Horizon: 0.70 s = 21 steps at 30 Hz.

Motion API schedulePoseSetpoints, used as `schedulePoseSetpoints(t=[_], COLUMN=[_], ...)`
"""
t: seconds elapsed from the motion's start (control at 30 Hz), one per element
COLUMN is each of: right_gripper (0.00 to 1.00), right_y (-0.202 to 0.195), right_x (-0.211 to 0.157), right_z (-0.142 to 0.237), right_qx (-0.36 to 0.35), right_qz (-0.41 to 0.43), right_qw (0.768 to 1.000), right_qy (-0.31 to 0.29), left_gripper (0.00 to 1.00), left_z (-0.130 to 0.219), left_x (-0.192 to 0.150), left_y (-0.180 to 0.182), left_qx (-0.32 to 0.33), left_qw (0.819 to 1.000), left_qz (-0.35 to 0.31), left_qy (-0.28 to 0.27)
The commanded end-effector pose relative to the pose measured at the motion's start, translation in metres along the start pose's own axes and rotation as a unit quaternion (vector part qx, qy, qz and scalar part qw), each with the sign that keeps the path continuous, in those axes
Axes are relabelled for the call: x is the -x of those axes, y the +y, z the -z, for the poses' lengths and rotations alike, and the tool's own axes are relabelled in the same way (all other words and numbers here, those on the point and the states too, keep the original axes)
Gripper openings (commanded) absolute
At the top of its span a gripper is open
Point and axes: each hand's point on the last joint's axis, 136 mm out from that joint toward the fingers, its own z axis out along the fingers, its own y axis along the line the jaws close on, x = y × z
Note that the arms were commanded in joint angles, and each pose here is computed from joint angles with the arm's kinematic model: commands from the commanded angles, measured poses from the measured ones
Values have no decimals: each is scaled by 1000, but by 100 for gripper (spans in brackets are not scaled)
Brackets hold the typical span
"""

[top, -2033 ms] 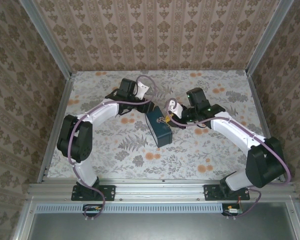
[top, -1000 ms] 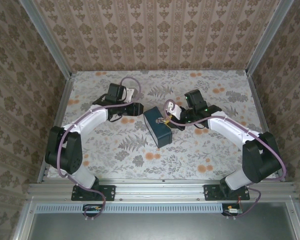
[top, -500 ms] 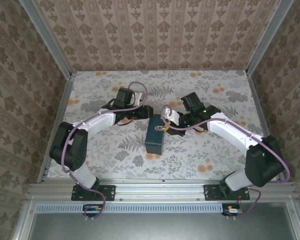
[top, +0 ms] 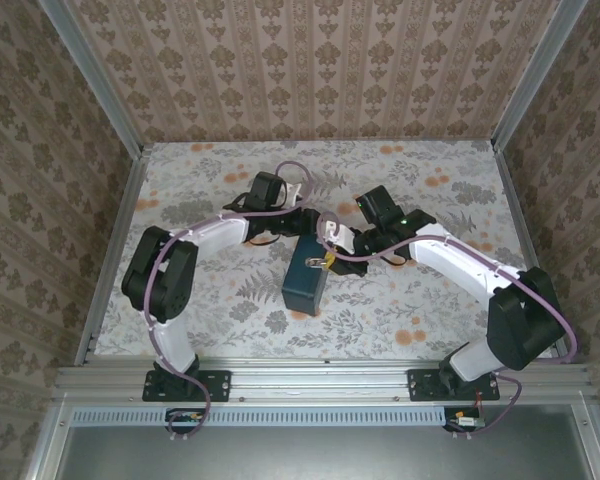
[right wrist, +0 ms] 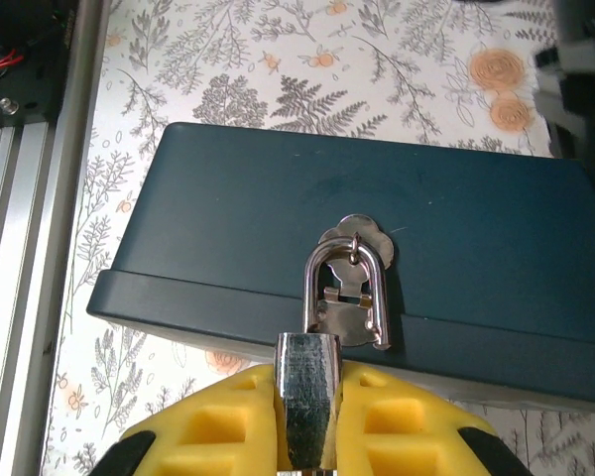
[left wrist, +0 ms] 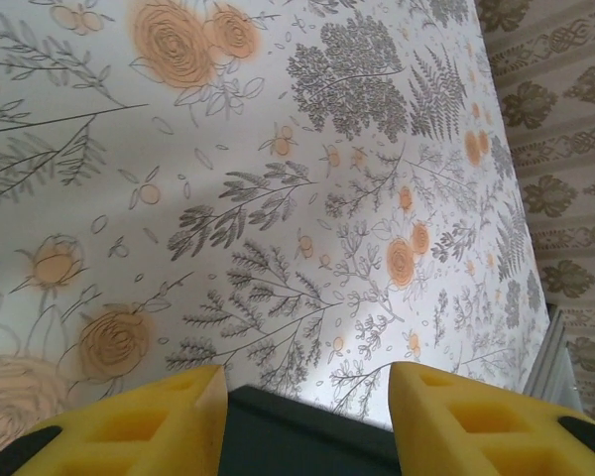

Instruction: Unlock the padlock with the key

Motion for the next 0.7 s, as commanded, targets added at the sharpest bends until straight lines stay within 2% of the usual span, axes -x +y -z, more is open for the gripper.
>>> schedulePoseSetpoints(t=[0.0,0.23,0.43,0.67], right_gripper=[0,0,0,0], right_y=[-1,-9,-5,-8], right_x=[23,41,43,39], right_z=[-1,8,5,-12], right_qx=[10,-8,28,3], right_qz=[28,64,75,100], right_qw=[999,996,996,995], right_qy=[-33,-53,-44,-31], left_gripper=[47,46,45,45], left_z=[-2,-4,0,30], left_x=[14,28,46,57], left_y=[-23,-29,-26,-14], left_qx=[-43,-59,-67,-39], left_qw=[999,998,998,999], left_qz=[-12,-10,-7,3], left_qy=[-6,-8,-14,-34])
